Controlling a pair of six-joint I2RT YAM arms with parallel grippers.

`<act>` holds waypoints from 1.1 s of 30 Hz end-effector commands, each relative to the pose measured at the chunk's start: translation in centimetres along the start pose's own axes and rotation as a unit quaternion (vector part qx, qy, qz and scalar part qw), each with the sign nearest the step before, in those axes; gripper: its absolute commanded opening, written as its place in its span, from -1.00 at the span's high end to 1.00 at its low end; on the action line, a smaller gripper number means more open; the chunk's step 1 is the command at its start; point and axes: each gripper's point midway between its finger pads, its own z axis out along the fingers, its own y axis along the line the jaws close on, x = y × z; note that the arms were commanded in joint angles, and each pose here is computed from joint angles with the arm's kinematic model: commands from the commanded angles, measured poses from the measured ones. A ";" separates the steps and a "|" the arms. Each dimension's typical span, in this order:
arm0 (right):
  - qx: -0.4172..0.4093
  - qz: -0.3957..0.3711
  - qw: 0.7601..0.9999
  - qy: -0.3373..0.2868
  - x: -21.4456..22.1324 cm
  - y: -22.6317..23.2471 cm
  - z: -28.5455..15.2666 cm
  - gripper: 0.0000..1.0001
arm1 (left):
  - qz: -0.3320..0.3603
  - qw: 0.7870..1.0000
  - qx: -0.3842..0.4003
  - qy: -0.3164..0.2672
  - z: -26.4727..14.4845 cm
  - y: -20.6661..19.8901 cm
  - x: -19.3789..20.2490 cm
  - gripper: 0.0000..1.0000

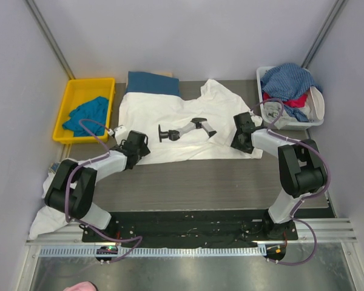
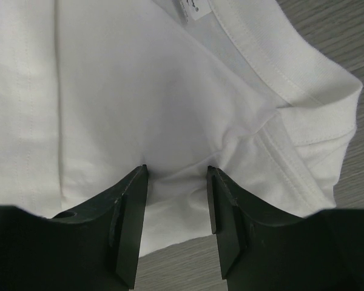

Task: Fold and stack the t-shirts
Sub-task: Fold the tshirt

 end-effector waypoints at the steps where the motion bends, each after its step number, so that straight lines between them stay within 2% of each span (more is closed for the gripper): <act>1: 0.031 -0.005 0.997 0.070 4.1 -1.9 -0.6 0.02 | -0.005 0.998 -0.017 0.056 -0.4 2.2 3.7 -0.96; 12: 0.053 -0.010 0.992 0.118 7.3 -3.5 -2.5 0.10 | -0.020 0.997 -0.018 0.069 -2.9 4.8 5.1 -0.97; 20: 0.056 -0.001 0.991 0.120 8.5 -5.0 -5.2 0.08 | -0.021 0.998 -0.025 0.054 -4.9 6.8 4.6 -0.99; 23: 0.048 0.009 0.994 0.101 7.6 -5.2 -6.9 0.08 | -0.027 0.998 -0.019 0.044 -5.6 7.1 4.1 -0.99; 29: -0.055 0.011 0.998 0.006 2.2 -2.0 -10.8 -0.01 | -0.025 1.000 0.006 0.014 -6.9 5.6 1.2 -1.00; 33: -0.138 -0.007 0.990 -0.008 1.3 0.9 -11.8 -0.04 | -0.020 1.000 0.017 -0.007 -7.5 4.2 -1.1 -0.99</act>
